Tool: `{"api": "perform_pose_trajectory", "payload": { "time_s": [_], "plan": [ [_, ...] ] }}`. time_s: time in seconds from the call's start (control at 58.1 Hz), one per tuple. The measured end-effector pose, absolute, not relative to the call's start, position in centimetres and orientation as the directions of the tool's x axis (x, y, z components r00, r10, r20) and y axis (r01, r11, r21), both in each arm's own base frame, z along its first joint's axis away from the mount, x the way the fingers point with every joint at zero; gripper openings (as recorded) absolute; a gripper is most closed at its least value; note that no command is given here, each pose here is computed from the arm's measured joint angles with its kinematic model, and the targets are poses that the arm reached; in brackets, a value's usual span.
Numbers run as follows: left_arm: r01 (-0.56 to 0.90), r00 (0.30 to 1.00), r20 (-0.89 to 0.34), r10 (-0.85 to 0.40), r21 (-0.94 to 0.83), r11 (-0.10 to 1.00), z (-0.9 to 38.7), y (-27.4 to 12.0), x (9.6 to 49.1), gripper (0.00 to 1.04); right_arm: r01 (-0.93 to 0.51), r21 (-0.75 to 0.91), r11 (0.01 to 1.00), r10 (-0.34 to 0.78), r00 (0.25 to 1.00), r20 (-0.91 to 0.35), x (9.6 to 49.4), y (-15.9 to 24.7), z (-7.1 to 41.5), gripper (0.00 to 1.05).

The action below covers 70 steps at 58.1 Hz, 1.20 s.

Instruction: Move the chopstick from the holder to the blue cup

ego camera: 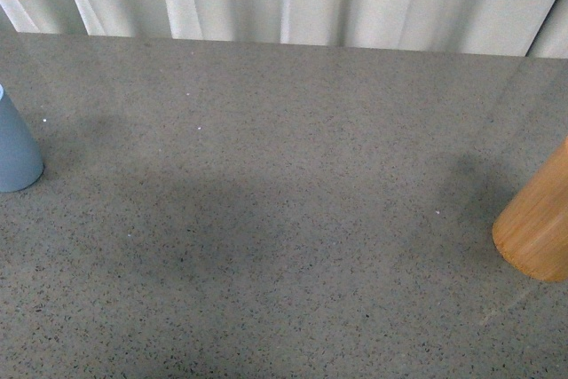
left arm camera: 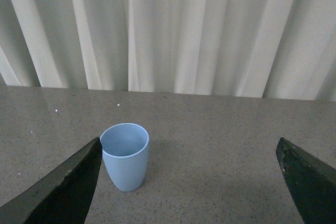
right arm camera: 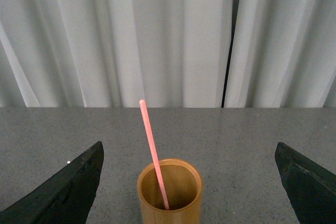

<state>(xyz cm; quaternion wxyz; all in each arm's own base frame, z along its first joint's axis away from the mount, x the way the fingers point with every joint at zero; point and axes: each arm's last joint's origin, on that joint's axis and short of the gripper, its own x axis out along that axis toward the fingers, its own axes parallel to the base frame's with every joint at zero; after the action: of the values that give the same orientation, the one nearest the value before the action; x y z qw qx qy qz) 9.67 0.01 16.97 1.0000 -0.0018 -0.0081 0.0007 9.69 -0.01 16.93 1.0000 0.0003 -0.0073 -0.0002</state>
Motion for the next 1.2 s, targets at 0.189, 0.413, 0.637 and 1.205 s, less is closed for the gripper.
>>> {"api": "perform_pose_trajectory", "payload": {
  "time_s": [0.189,0.413,0.637,1.205],
  "plan": [
    [-0.001,1.000,0.016,0.002,-0.004,1.000,16.97,0.01,9.67,0.98,0.000,0.001,1.000,0.000,1.000,0.015,9.69,-0.01,16.93,0.95],
    [-0.001,1.000,0.016,0.002,-0.004,1.000,16.97,0.01,9.67,0.98,0.000,0.001,1.000,0.000,1.000,0.015,9.69,-0.01,16.93,0.95],
    [-0.001,1.000,0.016,0.002,-0.004,1.000,16.97,0.01,9.67,0.98,0.000,0.001,1.000,0.000,1.000,0.015,9.69,-0.01,16.93,0.95],
    [-0.001,1.000,0.016,0.002,-0.004,1.000,16.97,0.01,9.67,0.98,0.000,0.001,1.000,0.000,1.000,0.015,9.69,-0.01,16.93,0.95]
  ]
}}
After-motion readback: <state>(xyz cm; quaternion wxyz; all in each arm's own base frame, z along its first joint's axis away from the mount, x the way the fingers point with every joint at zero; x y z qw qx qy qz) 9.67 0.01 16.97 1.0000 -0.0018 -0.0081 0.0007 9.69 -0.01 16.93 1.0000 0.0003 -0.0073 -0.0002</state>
